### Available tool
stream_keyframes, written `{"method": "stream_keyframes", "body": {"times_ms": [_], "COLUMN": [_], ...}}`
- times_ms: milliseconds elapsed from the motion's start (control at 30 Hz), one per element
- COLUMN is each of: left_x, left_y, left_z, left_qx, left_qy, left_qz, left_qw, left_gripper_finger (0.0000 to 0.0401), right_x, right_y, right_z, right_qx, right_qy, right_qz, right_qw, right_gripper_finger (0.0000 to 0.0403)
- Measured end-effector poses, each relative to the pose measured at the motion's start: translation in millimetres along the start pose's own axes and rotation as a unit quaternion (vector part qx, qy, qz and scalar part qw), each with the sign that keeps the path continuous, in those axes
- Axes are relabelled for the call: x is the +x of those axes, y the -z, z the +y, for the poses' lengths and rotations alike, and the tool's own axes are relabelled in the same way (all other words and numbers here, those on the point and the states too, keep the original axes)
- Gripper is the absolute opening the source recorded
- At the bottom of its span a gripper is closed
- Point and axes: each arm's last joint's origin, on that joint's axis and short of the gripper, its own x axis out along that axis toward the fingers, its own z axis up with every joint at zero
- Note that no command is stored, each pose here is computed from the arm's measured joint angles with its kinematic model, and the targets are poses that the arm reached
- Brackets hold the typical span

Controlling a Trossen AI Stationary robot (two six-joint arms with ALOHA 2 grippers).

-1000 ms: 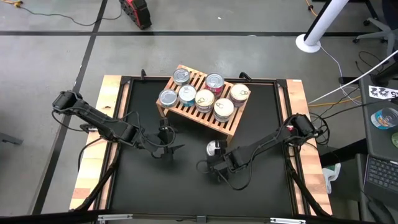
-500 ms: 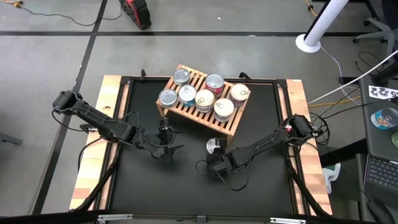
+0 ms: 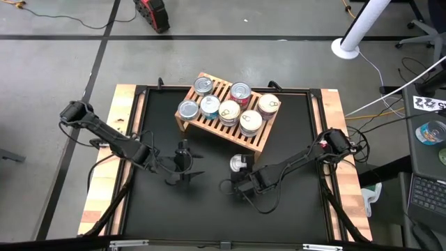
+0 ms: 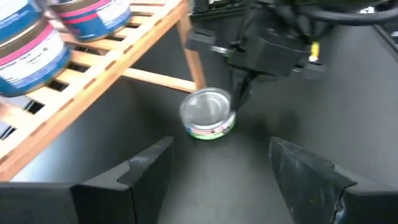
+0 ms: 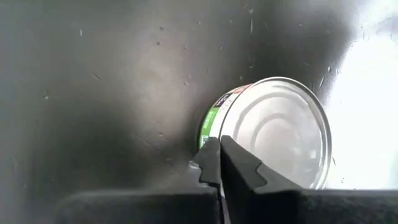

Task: Stack canned seafood by type on shelf
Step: Stack the green tuna can on top of the green tuna can on the shelf

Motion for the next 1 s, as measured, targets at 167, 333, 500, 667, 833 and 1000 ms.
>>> {"method": "stream_keyframes", "body": {"times_ms": [167, 333, 500, 667, 833, 1000], "left_x": [3.6, 18.8, 42.0, 63.6, 76.7, 80.9], "left_y": [5.3, 13.4, 25.8, 42.1, 56.9, 63.3], "left_z": [-15.1, -36.9, -56.6, -69.5, -76.3, -77.9], "left_qx": [0.02, 0.073, 0.149, 0.22, 0.268, 0.294], "left_qy": [0.03, 0.047, 0.052, 0.049, 0.047, 0.042], "left_qz": [0.005, -0.007, -0.025, -0.029, -0.011, -0.001], "left_qw": [0.999, 0.996, 0.987, 0.974, 0.962, 0.955], "left_gripper_finger": [0.0263, 0.0263, 0.0263, 0.0262, 0.0262, 0.0262], "right_x": [-4.7, -12.1, -15.4, -18.6, -20.7, -23.0], "right_y": [-8.5, -20.3, -28.8, -37.8, -44.7, -50.3], "right_z": [0.5, 1.6, 4.8, 8.0, 9.5, 10.1], "right_qx": [0.005, 0.012, 0.026, 0.041, 0.053, 0.063], "right_qy": [-0.014, -0.043, -0.082, -0.128, -0.145, -0.154], "right_qz": [-0.008, -0.023, -0.049, -0.085, -0.117, -0.144], "right_qw": [1.0, 0.999, 0.995, 0.987, 0.981, 0.976], "right_gripper_finger": [0.0003, 0.0001, 0.0001, 0.0001, 0.0001, 0.0001]}}
